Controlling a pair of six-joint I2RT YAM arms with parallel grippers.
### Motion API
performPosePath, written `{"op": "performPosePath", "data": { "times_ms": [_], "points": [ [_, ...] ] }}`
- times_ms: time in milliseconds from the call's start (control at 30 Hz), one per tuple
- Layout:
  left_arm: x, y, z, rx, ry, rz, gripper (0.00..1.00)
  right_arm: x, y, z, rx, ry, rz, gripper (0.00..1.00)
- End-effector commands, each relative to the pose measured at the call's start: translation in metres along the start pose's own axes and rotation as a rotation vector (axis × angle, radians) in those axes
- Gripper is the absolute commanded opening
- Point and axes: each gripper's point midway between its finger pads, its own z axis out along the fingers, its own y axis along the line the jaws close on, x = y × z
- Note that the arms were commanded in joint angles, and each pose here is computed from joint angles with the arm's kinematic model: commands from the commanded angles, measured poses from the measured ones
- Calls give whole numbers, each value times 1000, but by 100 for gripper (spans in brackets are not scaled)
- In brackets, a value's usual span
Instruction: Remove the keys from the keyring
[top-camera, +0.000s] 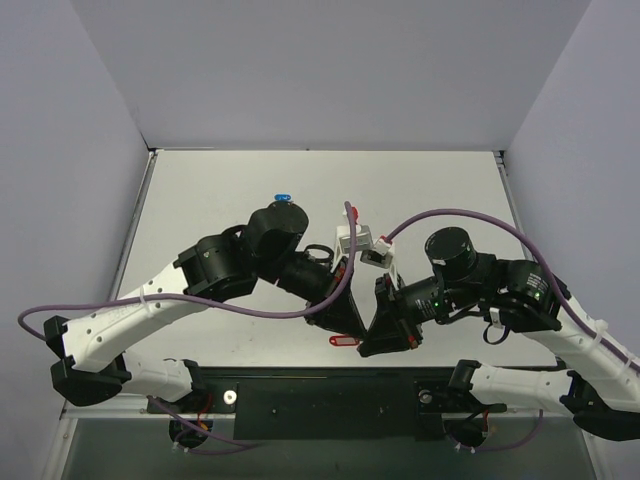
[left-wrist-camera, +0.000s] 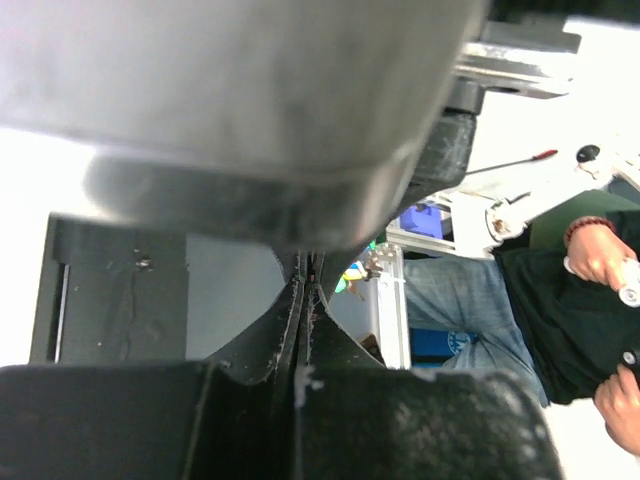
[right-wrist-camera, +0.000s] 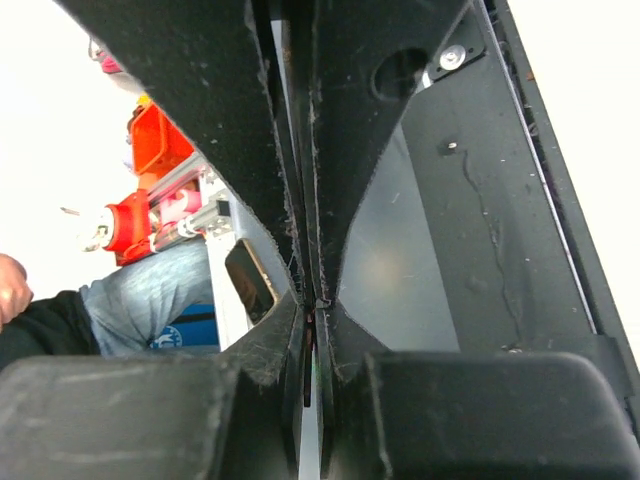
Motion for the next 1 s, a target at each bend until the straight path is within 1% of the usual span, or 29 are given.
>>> {"op": "performPosePath", "data": {
  "times_ms": [0, 167, 200, 267, 400, 433, 633, 667, 733, 767, 800, 833, 867, 967],
  "points": [
    [-24, 18, 4, -124, -95, 58, 0, -57, -12, 4, 89, -206, -143, 0],
    [-40, 26, -8, -202, -190, 40, 0, -62, -21, -4, 155, -258, -147, 0],
    [-46, 31, -15, -252, -234, 38, 0, -66, -26, -10, 201, -295, -148, 0],
    [-53, 35, -24, -291, -299, 17, 0, -71, -33, -18, 259, -347, -151, 0],
    [-73, 32, -43, -310, -478, -18, 0, -77, -46, -29, 338, -432, -130, 0],
    [-77, 34, -48, -323, -529, -42, 0, -79, -46, -31, 340, -447, -126, 0],
    [-92, 35, -73, -335, -743, -80, 0, -91, -47, -42, 362, -562, -111, 0],
    [-96, 33, -75, -316, -777, -93, 0, -95, -48, -46, 371, -591, -109, 0],
    [-98, 41, -83, -338, -850, -117, 0, -99, -49, -49, 383, -627, -96, 0],
    [-97, 49, -88, -356, -894, -165, 0, -101, -51, -51, 391, -646, -87, 0],
    [-99, 46, -91, -330, -935, -199, 0, -102, -52, -51, 392, -658, -81, 0],
    [-97, 57, -96, -359, -971, -227, 0, -104, -53, -51, 396, -672, -70, 0],
    [-100, 54, -99, -338, -1009, -247, 0, -107, -53, -50, 388, -685, -73, 0],
    [-101, 55, -103, -323, -1056, -258, 0, -110, -52, -46, 373, -688, -60, 0]
  ]
}}
